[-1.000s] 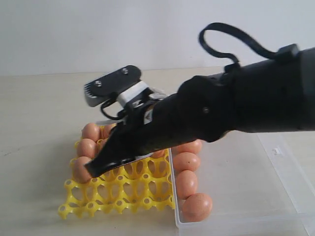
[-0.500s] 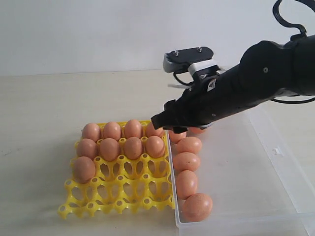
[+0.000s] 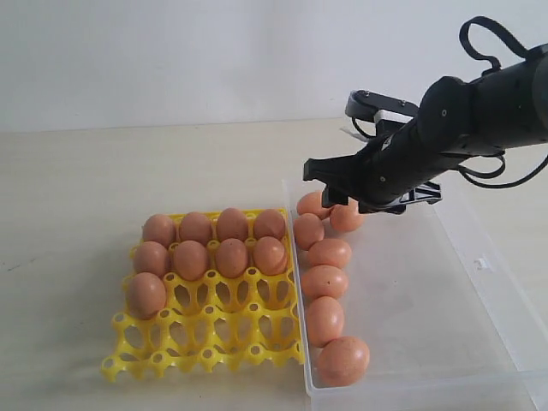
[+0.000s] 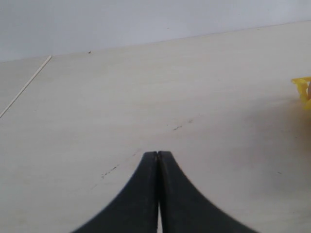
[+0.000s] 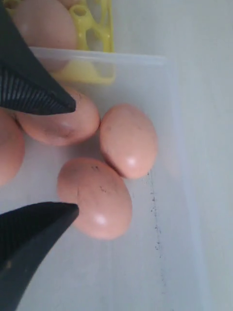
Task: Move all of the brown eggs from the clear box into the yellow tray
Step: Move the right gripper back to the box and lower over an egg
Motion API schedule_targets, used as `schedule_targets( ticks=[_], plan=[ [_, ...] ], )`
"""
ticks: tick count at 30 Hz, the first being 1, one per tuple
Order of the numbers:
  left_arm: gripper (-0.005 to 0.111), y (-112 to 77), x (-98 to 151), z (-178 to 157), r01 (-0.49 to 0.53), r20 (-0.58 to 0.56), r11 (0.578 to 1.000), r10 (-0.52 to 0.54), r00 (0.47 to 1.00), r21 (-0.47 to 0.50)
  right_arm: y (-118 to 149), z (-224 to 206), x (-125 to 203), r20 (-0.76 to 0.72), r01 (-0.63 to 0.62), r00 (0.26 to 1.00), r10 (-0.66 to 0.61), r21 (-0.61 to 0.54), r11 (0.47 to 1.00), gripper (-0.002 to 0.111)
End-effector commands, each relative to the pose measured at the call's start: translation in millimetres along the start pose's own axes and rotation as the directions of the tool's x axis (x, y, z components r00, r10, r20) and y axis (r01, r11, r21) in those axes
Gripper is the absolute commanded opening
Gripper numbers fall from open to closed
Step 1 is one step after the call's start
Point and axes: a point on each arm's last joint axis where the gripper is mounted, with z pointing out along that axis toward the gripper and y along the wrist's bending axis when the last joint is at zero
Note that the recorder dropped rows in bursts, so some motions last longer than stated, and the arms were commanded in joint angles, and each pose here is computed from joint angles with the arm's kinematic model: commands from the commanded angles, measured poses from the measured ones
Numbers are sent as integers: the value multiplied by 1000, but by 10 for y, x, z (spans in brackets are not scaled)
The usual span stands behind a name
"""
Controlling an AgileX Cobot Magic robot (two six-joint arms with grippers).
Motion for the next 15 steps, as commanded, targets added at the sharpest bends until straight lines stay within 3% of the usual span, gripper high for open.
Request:
schedule_targets(
  ticks=[1,15],
  plan=[
    [0,-1,-21,-4,2,13,1000,-2,1000,4,-90,87,-78,23,-77,997,77,7,997,54],
    [0,-1,-21,-4,2,13,1000,-2,1000,4,-256,260,-74,19,-201,980,200,22,979,54]
  ],
)
